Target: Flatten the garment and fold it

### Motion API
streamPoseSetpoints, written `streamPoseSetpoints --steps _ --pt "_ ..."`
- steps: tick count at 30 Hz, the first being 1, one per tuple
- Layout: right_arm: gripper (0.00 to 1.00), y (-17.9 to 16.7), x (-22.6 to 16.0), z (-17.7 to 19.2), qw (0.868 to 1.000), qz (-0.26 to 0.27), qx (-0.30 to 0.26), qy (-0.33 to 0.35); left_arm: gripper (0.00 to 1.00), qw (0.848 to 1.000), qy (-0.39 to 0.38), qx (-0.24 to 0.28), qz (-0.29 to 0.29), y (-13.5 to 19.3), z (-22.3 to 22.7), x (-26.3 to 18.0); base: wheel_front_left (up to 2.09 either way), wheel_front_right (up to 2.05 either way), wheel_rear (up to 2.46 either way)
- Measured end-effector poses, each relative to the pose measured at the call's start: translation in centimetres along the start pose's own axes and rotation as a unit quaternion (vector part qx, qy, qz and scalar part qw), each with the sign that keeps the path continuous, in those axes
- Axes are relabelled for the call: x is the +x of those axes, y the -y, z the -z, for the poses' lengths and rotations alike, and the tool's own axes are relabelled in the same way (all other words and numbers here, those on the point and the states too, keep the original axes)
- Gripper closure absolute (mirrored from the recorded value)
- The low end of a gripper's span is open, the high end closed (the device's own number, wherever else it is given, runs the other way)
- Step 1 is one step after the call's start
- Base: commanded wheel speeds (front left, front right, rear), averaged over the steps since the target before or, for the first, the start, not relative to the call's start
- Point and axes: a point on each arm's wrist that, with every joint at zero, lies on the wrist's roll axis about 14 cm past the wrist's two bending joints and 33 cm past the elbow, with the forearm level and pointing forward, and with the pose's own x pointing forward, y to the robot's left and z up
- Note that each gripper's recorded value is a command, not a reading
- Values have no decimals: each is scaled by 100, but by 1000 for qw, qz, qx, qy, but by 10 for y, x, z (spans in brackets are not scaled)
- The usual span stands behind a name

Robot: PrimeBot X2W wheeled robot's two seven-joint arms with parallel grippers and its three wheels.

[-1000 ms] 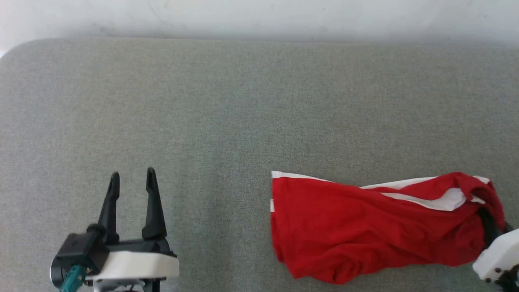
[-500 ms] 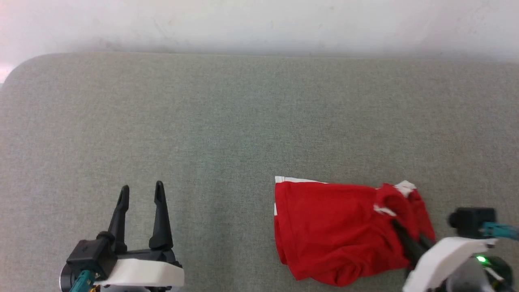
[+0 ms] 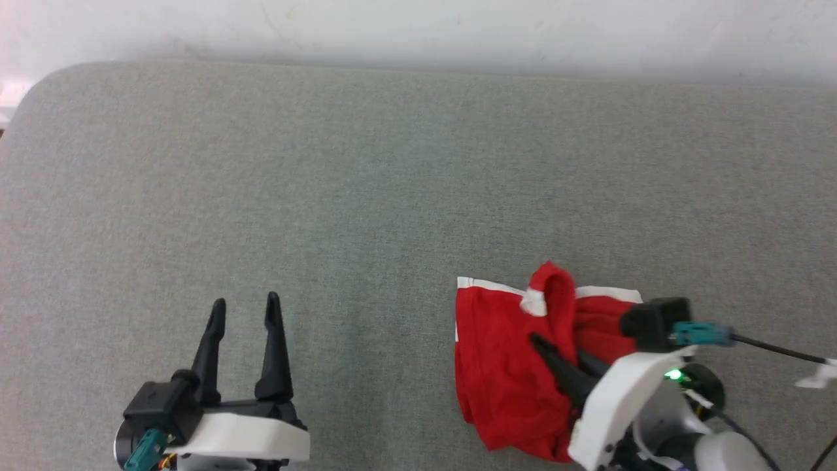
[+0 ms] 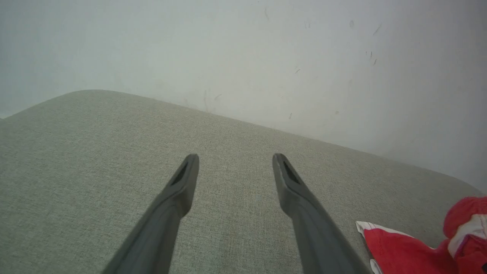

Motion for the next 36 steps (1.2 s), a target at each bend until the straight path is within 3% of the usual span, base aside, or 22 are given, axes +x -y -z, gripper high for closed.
streamPoseSetpoints --steps 13,14,15,17,18,19,29,32,36 --pt "100 -15 33 34 996 -25 -41 -77 0 1000 -5 -10 -11 -2 5 3 0 0 0" --pt "89 -12 34 40 994 -21 -50 -93 0 1000 -5 -11 -11 -1 5 3 0 0 0" --pt "70 -11 35 45 993 -17 -59 -104 0 1000 -5 -12 -12 -1 6 2 0 0 0" --pt "53 -9 35 49 991 -12 -66 -113 0 1000 -5 -14 -12 0 6 1 0 0 0" --pt "33 -8 36 50 991 -11 -70 -117 0 1000 -5 -15 -13 0 5 1 0 0 0" --pt "2 -8 37 51 990 -10 -74 -119 0 1000 -5 -16 -11 1 5 0 0 0 0" --pt "0 -26 33 32 994 -39 -56 -87 0 1000 -2 -21 -2 7 4 0 0 0 0" --pt "0 -19 25 4 997 -24 -53 -41 0 1000 0 -22 4 11 3 1 0 0 0" --pt "0 13 4 -24 998 34 -55 10 0 1000 2 -23 12 15 1 3 0 0 0"
